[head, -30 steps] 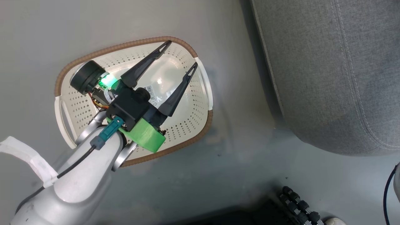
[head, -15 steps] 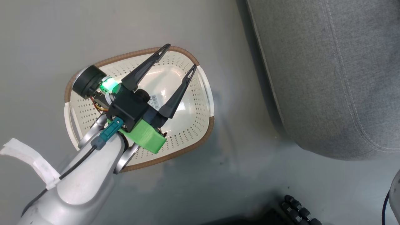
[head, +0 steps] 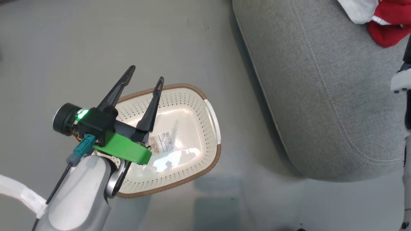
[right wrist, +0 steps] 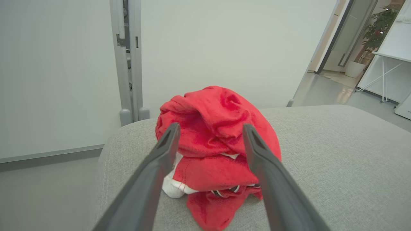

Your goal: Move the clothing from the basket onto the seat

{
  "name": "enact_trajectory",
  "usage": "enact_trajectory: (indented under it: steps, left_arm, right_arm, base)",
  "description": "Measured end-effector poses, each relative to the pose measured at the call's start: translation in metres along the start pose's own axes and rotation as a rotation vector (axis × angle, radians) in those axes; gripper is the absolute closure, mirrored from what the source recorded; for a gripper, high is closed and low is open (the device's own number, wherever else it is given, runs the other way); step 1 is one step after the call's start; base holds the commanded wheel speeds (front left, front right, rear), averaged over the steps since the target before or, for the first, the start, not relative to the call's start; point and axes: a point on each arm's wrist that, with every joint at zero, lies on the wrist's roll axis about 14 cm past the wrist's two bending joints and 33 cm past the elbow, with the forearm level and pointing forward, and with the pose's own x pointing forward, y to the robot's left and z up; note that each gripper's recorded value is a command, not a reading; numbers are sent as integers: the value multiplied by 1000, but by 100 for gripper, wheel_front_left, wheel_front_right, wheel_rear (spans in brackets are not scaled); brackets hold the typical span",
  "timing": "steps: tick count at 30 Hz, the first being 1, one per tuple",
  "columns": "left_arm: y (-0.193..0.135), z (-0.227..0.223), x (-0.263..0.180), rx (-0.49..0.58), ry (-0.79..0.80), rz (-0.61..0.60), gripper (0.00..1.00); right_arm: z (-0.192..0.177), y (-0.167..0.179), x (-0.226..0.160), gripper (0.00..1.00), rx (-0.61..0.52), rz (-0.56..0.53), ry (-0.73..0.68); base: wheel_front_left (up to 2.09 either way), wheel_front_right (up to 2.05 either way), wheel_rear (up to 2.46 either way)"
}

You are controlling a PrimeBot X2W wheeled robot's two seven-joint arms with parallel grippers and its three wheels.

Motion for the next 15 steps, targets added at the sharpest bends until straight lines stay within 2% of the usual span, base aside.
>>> enact_trajectory:
  steps: [8, 15]
  left_arm:
    - [33, 35, -41, -6, -58, 201, 0]
    - [64, 53, -93, 17, -88, 384, 0]
  right_arm:
    - [32, 38, -34, 0, 68, 118, -58]
    - [47, 94, -57, 0, 155, 257, -83]
  base:
    - [0, 0, 0]
    - [0, 0, 0]
